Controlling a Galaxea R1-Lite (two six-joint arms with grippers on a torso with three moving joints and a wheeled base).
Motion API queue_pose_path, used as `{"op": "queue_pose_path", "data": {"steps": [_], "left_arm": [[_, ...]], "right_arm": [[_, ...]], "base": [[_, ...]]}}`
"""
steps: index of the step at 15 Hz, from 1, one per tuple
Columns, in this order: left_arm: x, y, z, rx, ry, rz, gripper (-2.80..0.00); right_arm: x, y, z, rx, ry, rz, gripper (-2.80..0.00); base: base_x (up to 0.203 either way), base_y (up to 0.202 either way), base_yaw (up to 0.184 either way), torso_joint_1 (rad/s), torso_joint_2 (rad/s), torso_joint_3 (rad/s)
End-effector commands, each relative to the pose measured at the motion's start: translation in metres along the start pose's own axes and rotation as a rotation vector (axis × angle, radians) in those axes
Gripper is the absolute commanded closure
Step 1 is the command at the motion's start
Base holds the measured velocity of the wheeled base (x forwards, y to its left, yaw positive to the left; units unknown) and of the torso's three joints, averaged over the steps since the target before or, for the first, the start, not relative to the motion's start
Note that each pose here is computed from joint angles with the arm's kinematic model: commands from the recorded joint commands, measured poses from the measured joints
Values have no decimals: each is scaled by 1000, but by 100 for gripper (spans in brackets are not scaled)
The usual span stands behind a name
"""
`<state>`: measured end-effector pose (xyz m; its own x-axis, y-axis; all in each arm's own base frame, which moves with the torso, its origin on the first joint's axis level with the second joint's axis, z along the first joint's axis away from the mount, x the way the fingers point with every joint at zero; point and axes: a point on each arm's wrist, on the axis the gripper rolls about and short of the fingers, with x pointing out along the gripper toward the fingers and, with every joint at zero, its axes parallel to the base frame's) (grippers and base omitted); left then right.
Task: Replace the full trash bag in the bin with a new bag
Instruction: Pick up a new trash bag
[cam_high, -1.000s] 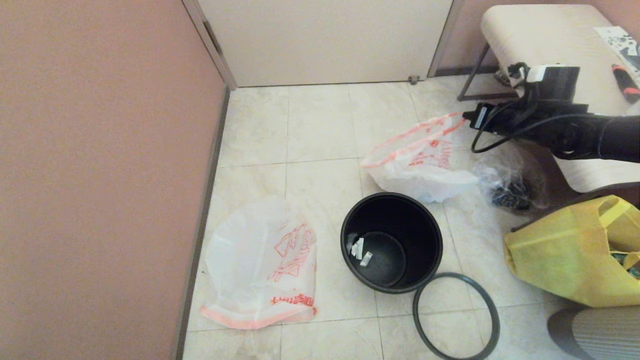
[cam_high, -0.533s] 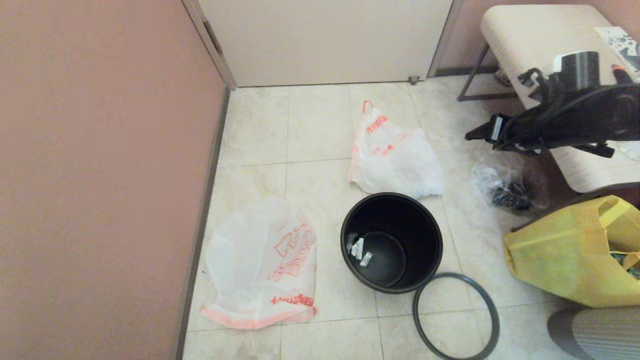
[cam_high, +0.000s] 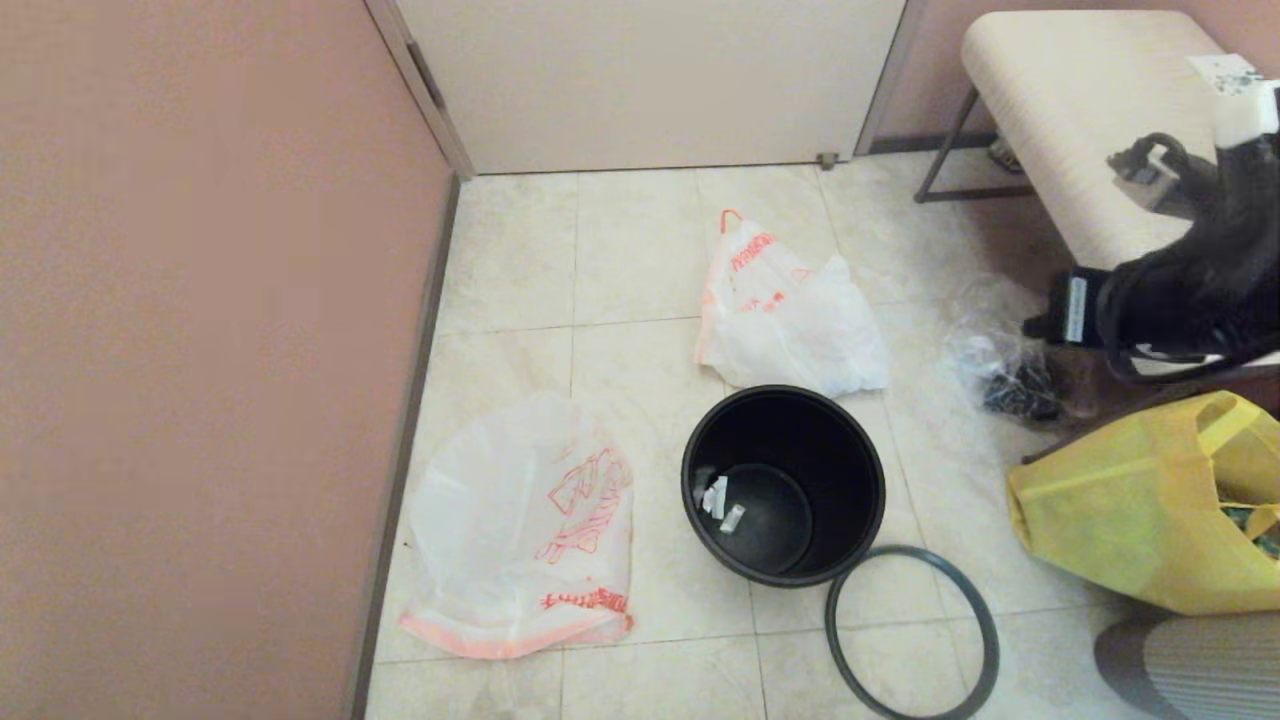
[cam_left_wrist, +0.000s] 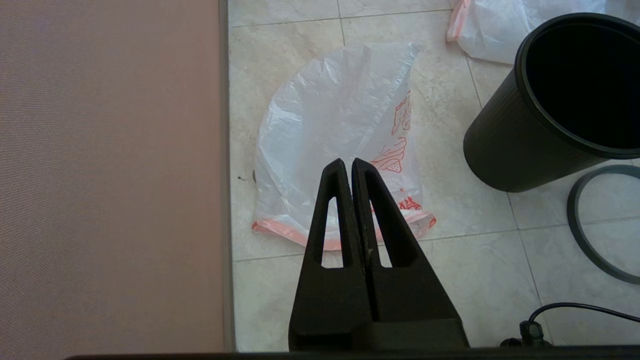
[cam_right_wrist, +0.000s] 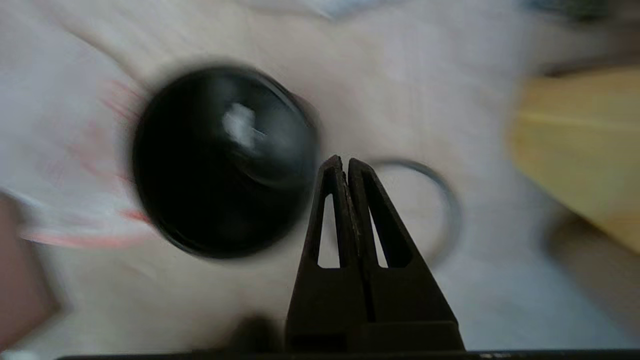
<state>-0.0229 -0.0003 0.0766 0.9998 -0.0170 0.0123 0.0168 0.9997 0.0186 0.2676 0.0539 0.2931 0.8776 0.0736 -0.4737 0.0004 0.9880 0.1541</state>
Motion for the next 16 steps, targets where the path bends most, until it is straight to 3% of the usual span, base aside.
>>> {"op": "queue_pose_path", "data": {"steps": [1,3,6,9,13,16], "left_arm": [[0,0,-1,1,5,0,0],[0,0,-1,0,5,1,0],[0,0,-1,0,5,0,0],[0,0,-1,0,5,0,0],[0,0,-1,0,5,0,0],[0,0,-1,0,5,0,0]], "right_arm": [[-58,-6,-17,-47,-73,-27,0],[-97,-16,-37,-93,-125,-61,0],[-129,-36,-80,-151,-137,-196,0],[-165,-50,-111,-183,-210,-255,0],[-188,-67,-148,-144,-265,-385,0],[-212,-73,-177,-109,-369,-376,0]], "base": [[0,0,0,0,0,0],[0,0,0,0,0,0],[0,0,0,0,0,0],[0,0,0,0,0,0],[0,0,0,0,0,0],[0,0,0,0,0,0]]}}
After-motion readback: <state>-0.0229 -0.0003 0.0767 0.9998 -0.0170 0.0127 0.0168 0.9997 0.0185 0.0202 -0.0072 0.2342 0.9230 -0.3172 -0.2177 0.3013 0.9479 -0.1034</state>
